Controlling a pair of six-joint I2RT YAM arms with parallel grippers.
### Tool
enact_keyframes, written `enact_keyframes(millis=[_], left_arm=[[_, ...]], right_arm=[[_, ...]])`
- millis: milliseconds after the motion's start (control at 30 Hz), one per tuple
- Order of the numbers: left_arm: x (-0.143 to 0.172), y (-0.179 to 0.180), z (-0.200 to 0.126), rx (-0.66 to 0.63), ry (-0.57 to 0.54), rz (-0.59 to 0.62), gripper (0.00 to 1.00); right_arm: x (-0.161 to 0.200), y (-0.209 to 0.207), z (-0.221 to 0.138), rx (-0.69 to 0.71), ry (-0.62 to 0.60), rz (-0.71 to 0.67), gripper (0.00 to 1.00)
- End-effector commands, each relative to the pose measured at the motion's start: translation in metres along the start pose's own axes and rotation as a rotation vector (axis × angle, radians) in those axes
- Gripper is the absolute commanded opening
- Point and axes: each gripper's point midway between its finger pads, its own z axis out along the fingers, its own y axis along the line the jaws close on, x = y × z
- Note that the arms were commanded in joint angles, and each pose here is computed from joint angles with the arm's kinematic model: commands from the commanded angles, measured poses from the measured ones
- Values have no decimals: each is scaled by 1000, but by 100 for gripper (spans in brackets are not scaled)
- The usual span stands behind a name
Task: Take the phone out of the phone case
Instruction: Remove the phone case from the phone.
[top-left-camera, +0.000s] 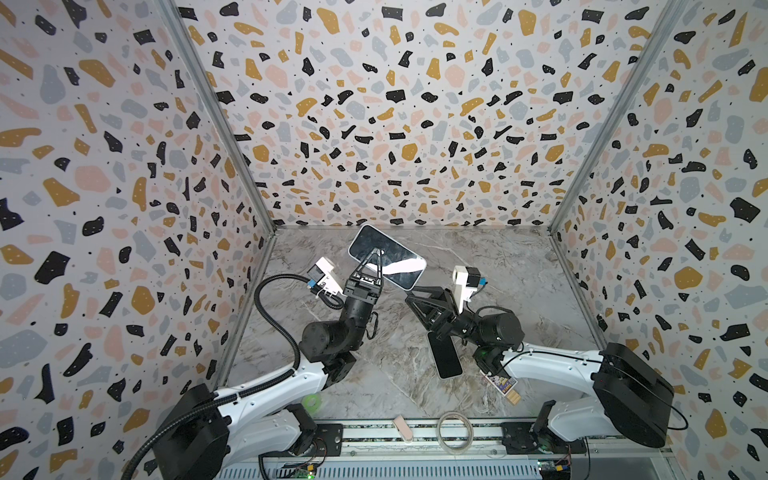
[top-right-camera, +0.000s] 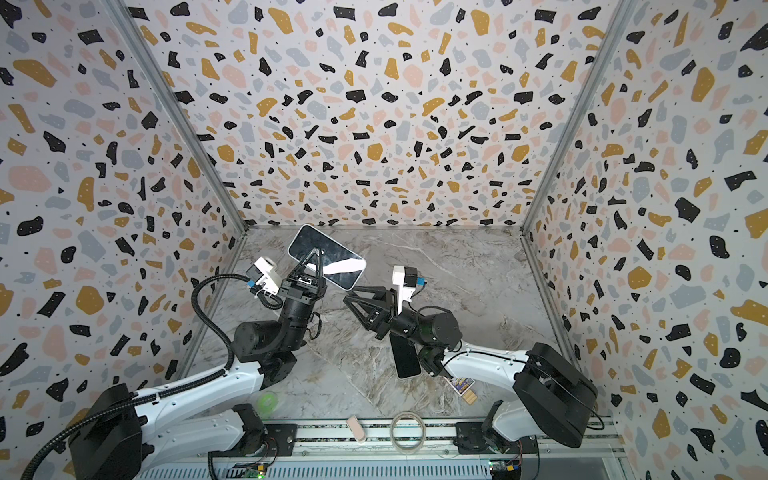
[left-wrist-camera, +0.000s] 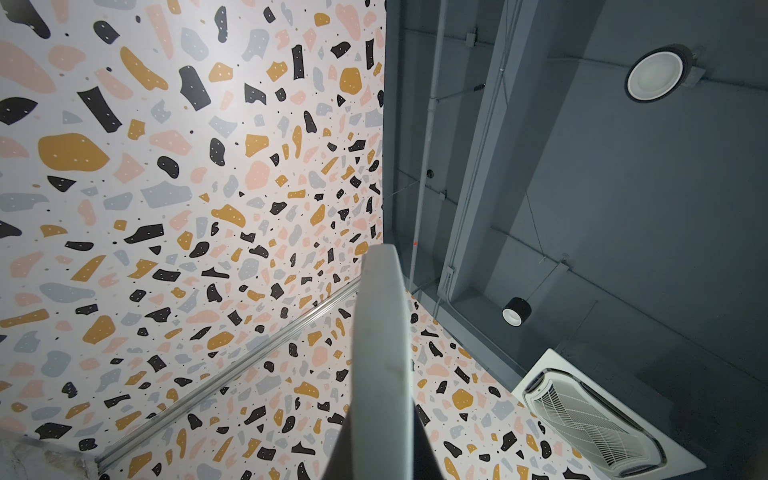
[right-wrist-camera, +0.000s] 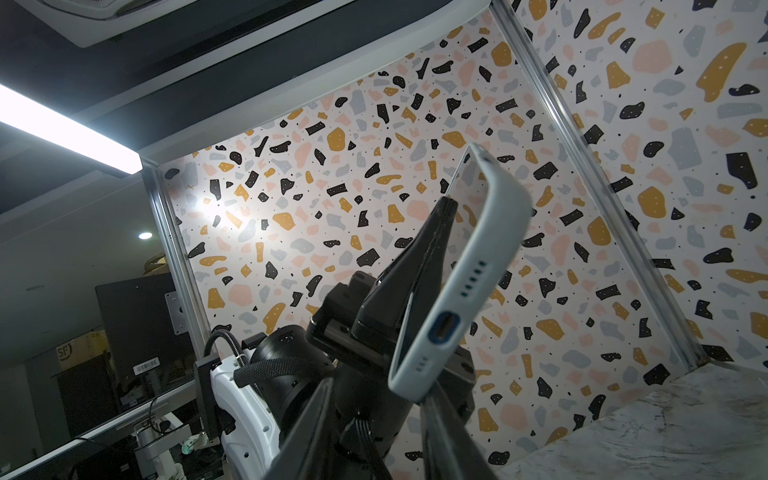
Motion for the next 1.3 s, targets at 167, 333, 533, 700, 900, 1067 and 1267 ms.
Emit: enact_keyframes(millis=[167,333,533,700,900,1067,1267], left_arm=[[-6,-24,0,101,-19,-35,0],[-7,-24,-1,97,-22,-34,0],[-5,-24,3,94,-14,-35,0],[-4,-21,4,66,-7,-33,0],[0,-24,9,63,23,-37,0],[9,-24,15,45,71,-49,0],[13,-23,15,20,113,-74,0]], right_arm=[[-18,11,3,-33,-43,-24,29],[-16,9,3,-29,-38,-17,25],[-13,8,4,-33,-27,-15,15],[-12,7,3,-26,-18,-30,8],[-12,6,4,-13,-3,-51,3],[-7,0,7,25,42,-90,0],[5,-15,5,120,134,-157,0]])
